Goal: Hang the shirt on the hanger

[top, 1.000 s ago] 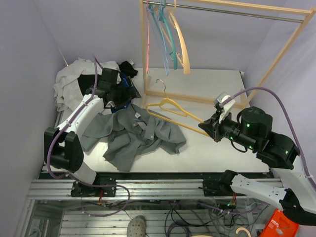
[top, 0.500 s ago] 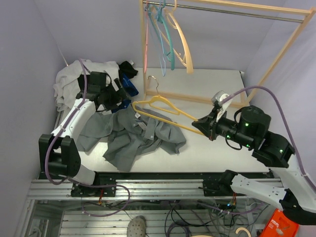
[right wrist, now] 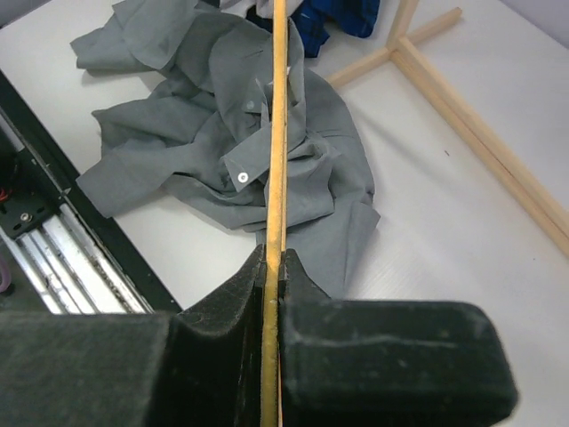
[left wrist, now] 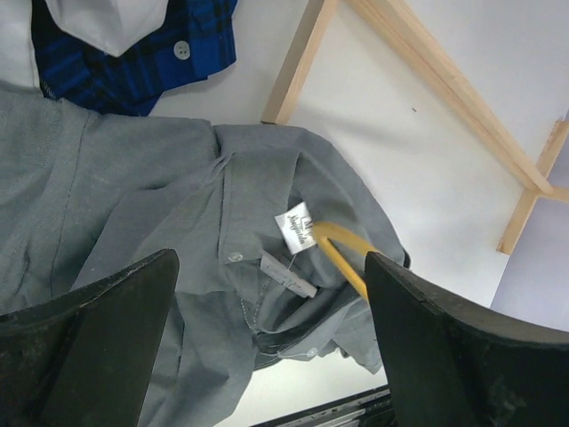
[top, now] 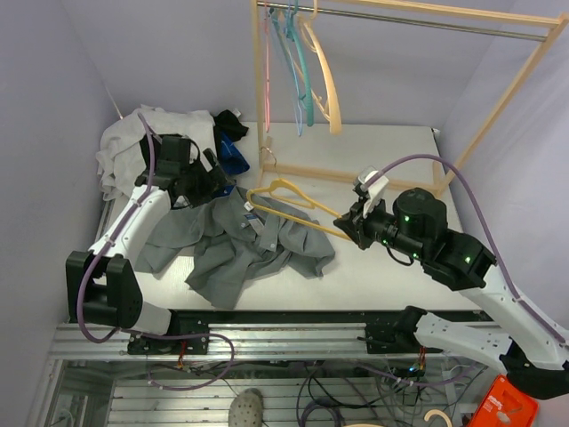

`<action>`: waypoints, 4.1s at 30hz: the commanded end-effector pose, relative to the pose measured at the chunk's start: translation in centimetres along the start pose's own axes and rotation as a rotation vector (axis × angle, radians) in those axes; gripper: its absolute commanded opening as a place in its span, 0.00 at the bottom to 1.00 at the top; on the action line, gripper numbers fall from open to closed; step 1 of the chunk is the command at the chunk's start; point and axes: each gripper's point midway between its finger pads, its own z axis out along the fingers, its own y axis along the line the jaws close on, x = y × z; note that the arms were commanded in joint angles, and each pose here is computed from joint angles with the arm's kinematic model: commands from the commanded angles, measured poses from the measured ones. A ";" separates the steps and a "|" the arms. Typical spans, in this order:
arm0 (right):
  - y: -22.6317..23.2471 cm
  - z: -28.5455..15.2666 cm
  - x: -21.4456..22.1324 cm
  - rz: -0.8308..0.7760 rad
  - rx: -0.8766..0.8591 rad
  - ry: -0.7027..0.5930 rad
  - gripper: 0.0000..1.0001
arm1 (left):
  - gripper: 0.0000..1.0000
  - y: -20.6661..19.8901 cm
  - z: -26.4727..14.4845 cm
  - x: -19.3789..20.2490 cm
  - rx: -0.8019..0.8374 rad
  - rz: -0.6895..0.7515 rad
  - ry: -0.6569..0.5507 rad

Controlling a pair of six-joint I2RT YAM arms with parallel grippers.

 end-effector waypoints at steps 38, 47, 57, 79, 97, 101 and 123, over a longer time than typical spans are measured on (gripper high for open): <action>-1.8 1.4 -1.1 0.054 0.115 -0.041 0.00 | 0.99 9.1 2.0 1.3 -0.221 -0.017 0.034; -0.7 2.5 -1.1 0.051 0.050 -0.033 0.00 | 0.99 6.6 1.3 1.4 -0.112 -0.002 0.065; -1.5 1.2 -2.1 0.063 0.095 -0.082 0.00 | 0.99 -3.0 -2.7 -1.1 0.217 0.490 0.203; -0.5 -2.7 -2.7 0.107 0.043 -0.162 0.00 | 0.96 -0.6 1.8 1.8 0.749 1.468 0.304; 0.3 -3.6 -2.5 0.129 0.004 -0.139 0.00 | 0.99 0.3 6.1 3.7 0.919 1.408 0.457; 0.2 -3.7 -2.4 0.131 0.008 -0.132 0.00 | 0.97 0.5 6.2 4.4 0.978 1.389 0.502; 0.7 -3.4 -1.4 0.073 -0.027 -0.068 0.00 | 0.25 -1.2 4.5 4.2 0.947 1.337 0.565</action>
